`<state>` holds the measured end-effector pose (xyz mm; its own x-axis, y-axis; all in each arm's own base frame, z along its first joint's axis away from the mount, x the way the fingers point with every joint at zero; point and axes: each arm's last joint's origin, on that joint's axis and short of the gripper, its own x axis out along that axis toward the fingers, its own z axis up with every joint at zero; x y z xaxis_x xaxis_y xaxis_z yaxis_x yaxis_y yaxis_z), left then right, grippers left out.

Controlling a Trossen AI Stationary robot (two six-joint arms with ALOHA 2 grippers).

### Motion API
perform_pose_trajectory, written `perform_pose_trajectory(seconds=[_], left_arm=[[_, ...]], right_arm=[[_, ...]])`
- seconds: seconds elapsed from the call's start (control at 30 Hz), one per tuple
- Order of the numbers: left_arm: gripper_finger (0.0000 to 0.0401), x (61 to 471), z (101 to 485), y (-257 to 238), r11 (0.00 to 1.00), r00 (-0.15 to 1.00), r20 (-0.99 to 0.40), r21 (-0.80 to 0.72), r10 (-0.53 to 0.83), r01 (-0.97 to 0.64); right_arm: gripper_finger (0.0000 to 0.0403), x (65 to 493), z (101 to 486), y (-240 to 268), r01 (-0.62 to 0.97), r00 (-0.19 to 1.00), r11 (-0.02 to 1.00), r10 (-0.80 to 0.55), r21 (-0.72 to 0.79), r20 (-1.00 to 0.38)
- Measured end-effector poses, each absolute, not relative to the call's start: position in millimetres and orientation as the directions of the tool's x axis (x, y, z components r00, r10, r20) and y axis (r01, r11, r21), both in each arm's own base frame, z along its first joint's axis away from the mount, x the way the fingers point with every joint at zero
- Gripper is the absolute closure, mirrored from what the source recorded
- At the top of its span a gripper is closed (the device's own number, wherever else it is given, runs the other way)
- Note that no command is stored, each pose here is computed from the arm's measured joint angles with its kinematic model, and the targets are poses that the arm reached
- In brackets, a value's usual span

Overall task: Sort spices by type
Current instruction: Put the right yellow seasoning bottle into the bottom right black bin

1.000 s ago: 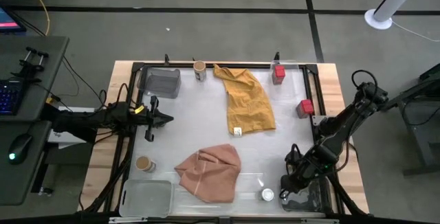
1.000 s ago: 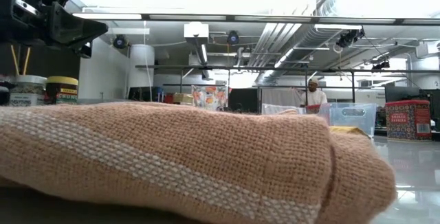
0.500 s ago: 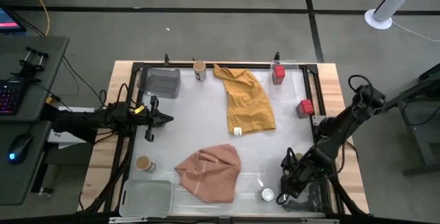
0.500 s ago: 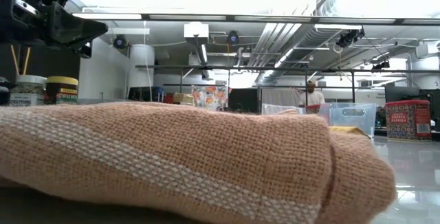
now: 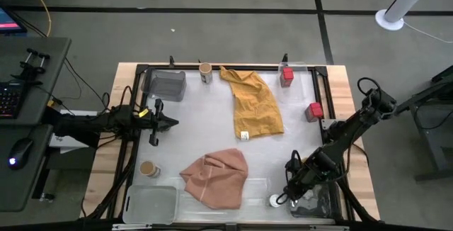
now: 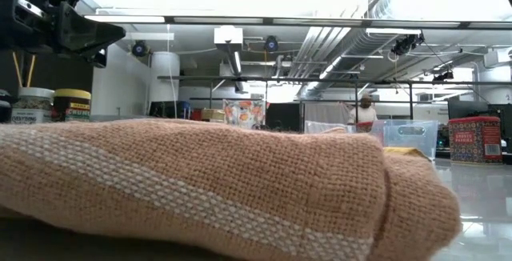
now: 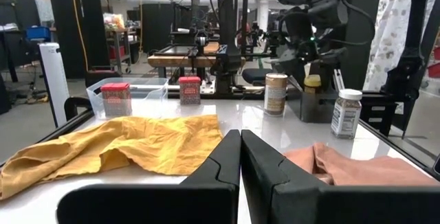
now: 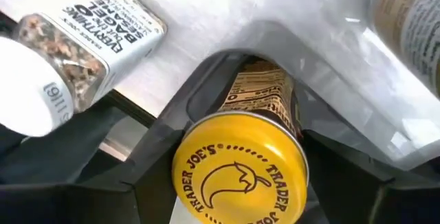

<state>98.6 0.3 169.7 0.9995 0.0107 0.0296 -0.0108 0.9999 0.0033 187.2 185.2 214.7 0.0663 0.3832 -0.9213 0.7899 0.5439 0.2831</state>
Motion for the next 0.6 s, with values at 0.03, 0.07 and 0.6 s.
perform_pose_trajectory(seconds=[0.03, 0.07, 0.6], left_arm=[[0.04, 99, 170, 0, 1.0, 0.999, 0.03, 0.003, 0.011, -0.011], [0.04, 99, 170, 0, 1.0, 0.999, 0.03, 0.003, 0.011, -0.011], [0.04, 99, 170, 0, 1.0, 0.999, 0.03, 0.003, 0.01, -0.011]], right_arm=[[0.0123, 188, 215, 185, 0.791, 0.065, 0.542, 0.385, 0.283, -0.92], [0.0122, 188, 215, 185, 0.792, 0.061, 0.541, 0.389, 0.282, -0.919], [0.0121, 185, 235, 185, 0.761, -0.018, 0.605, 0.38, 0.233, -0.925]])
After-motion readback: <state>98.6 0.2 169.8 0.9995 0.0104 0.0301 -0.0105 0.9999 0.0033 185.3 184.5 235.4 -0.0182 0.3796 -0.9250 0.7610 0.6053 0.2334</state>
